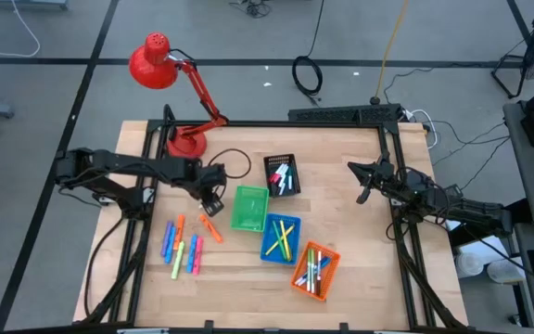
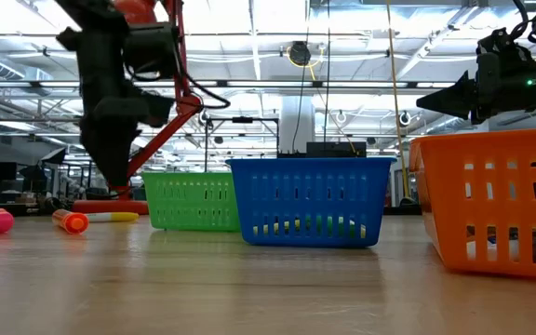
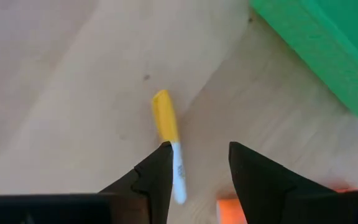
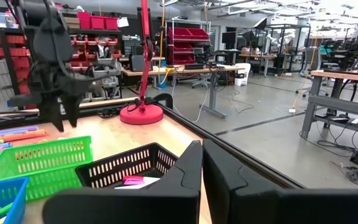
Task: Pick & Place Markers
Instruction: Put the yellow and white highlighter pen into the black basket
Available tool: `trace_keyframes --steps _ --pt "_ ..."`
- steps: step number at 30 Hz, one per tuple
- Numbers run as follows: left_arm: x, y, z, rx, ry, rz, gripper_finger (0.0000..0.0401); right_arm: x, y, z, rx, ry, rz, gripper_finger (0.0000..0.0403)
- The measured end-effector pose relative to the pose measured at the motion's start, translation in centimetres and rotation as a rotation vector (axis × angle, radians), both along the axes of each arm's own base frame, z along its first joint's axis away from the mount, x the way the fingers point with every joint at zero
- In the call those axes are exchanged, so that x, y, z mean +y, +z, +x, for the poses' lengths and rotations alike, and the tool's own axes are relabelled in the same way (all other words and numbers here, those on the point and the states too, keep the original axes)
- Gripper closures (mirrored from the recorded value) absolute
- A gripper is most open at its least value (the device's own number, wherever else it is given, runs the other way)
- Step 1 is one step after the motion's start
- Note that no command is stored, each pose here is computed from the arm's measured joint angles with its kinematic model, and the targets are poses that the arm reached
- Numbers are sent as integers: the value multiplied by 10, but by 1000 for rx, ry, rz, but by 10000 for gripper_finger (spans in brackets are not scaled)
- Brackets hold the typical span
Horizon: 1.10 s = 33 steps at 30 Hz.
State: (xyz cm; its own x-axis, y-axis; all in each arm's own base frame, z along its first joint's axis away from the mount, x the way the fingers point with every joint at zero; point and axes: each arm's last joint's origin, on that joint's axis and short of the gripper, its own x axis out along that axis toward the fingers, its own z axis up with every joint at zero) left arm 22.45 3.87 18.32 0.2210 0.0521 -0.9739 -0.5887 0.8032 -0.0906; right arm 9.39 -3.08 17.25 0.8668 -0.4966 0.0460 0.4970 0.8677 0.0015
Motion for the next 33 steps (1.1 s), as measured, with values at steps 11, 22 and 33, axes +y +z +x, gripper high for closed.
trace_keyframes --steps 11,22,33 --pt "-2 -38 -14 -36 7 11 230 0 0 0 0 0 0 403" --pt "-3 -56 -26 -38 41 39 264 0 0 0 0 0 0 403" --pt "0 -57 -27 -31 74 28 368 0 0 0 0 0 0 403"
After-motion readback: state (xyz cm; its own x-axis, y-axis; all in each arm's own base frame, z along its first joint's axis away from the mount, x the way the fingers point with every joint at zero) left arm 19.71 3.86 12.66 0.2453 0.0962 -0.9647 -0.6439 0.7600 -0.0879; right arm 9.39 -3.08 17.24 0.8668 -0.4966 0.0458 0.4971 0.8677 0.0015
